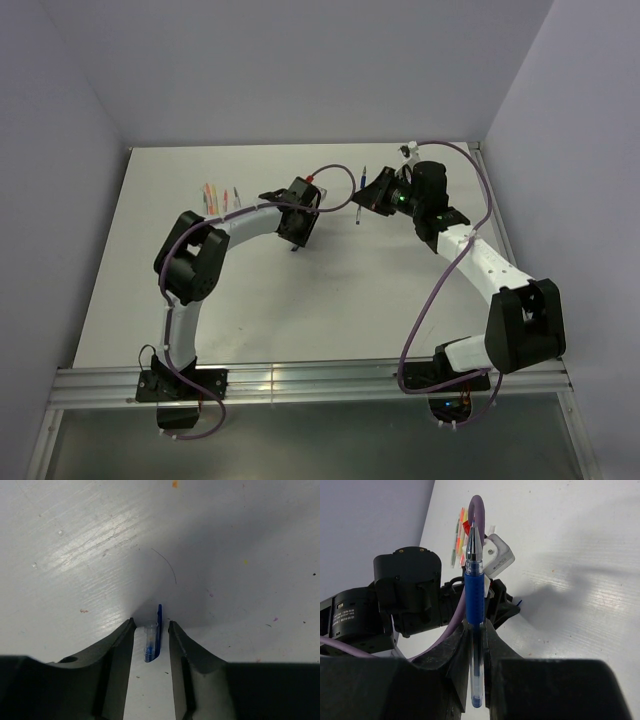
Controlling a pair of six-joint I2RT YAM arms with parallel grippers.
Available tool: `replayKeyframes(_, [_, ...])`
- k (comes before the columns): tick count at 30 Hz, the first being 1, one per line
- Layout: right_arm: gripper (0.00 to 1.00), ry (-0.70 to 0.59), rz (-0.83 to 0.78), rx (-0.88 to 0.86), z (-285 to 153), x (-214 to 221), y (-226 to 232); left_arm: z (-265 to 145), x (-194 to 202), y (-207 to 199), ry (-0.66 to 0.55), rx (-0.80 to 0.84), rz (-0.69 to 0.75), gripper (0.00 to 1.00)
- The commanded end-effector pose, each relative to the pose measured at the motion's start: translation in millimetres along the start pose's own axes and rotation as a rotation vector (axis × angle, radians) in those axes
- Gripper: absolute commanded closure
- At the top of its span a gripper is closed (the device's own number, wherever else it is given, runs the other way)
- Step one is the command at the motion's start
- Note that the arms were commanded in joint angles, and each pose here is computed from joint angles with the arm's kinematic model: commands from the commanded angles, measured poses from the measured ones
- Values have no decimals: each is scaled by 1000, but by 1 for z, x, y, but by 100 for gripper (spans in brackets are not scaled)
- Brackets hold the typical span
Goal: Insert the pens into the pen caps
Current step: Place the pen cap at the center of the board.
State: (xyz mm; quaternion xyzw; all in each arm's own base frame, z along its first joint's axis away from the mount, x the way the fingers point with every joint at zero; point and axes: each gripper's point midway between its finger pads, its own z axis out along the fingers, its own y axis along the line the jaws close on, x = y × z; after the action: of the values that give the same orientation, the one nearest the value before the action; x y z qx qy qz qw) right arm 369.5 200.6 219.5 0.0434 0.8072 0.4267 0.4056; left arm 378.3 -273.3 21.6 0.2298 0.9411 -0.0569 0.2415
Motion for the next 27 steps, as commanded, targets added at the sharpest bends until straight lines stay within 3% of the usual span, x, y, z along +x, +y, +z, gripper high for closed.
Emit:
replayKeyframes(1, [100, -65, -40, -46, -8, -17, 16, -1, -2, 4, -14, -30, 15, 59])
replayKeyframes(6, [100, -68, -37, -45, -9, -18, 16, -18, -15, 12, -62, -83, -24, 43])
replayKeyframes(11, [100, -75, -38, -42, -11, -21, 15, -43, -29, 10, -110, -75, -83, 45])
replayKeyframes(17, [100, -84, -32, -34, -13, -23, 13, -60, -25, -20, -113, 34, -157, 58])
replayKeyframes(19, [100, -83, -31, -33, -13, -24, 12, -56, -18, -31, -88, 54, -185, 69])
replayKeyframes(23, [100, -87, -32, -33, -14, -25, 13, -45, -5, -46, -51, 68, -232, 100])
replayKeyframes(27, [100, -93, -33, -30, -15, -27, 13, -35, 0, -53, -37, 36, -312, 100])
